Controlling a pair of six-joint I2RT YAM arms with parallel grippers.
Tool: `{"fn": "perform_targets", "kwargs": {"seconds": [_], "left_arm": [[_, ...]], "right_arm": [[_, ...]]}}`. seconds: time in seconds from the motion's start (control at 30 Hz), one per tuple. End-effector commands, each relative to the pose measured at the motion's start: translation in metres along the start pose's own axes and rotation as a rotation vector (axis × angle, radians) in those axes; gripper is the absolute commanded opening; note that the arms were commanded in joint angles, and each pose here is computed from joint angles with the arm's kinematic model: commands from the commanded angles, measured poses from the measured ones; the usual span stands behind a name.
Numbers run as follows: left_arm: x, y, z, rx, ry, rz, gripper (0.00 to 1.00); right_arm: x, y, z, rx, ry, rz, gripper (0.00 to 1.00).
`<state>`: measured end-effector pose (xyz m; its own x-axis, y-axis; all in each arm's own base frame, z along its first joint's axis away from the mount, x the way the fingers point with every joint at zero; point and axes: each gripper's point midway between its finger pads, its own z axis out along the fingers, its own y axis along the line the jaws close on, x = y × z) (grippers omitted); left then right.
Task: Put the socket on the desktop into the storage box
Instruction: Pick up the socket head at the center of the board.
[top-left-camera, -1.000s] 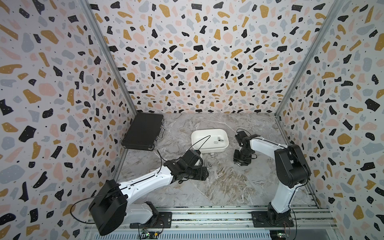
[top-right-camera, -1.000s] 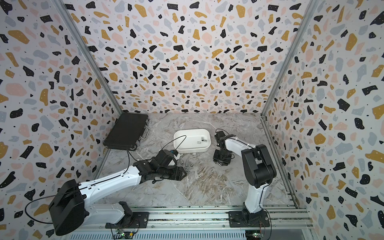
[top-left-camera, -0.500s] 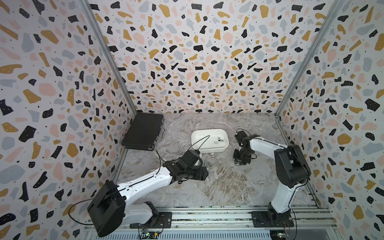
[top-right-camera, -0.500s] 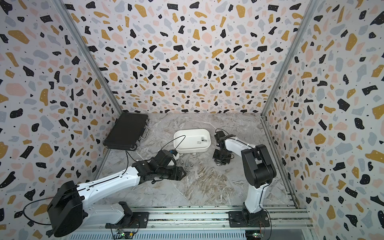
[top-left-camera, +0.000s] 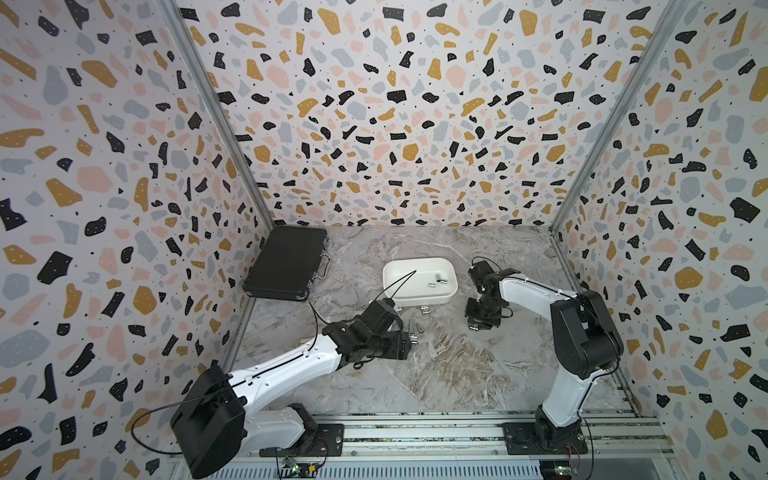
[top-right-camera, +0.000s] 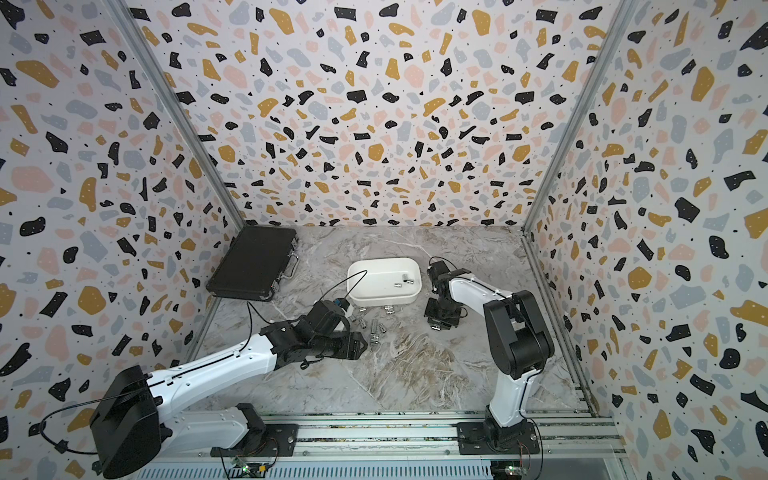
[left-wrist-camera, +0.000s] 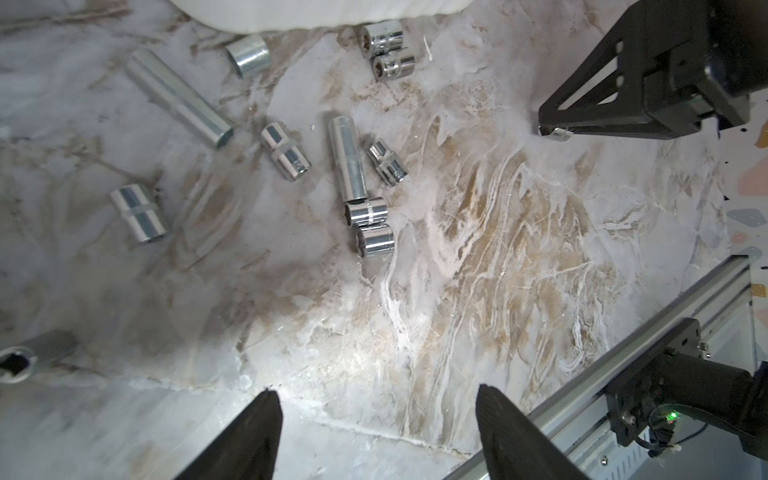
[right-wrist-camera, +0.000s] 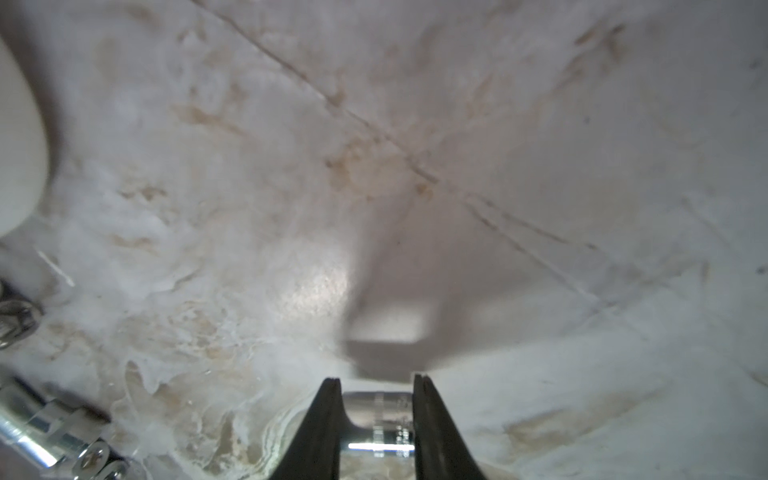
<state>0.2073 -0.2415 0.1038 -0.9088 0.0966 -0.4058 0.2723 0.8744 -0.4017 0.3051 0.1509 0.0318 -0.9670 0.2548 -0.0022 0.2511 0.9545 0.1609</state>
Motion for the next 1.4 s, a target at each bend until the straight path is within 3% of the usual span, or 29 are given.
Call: {"fn": "perform_targets", "kwargs": {"seconds": [0.0,0.73,1.37], "left_arm": [[-0.015,0.005,-0.013,-0.049,-0.053,-0.011,0.79],[-0.044,0.068,-0.056,-0.152,-0.154,-0.161,0.80],[-0.049,0.093,-0.063,-0.162,-0.174,-0.237,0.80]], "right_arm": [[-0.001,0.013,-0.026,-0.034,-0.036,-0.039,0.22],[-0.051,0.088,-0.072,-0.097,-0.120,-0.155,0.22],[-0.091,0.151,-0.063,-0.141,-0.113,-0.206,0.22]]}}
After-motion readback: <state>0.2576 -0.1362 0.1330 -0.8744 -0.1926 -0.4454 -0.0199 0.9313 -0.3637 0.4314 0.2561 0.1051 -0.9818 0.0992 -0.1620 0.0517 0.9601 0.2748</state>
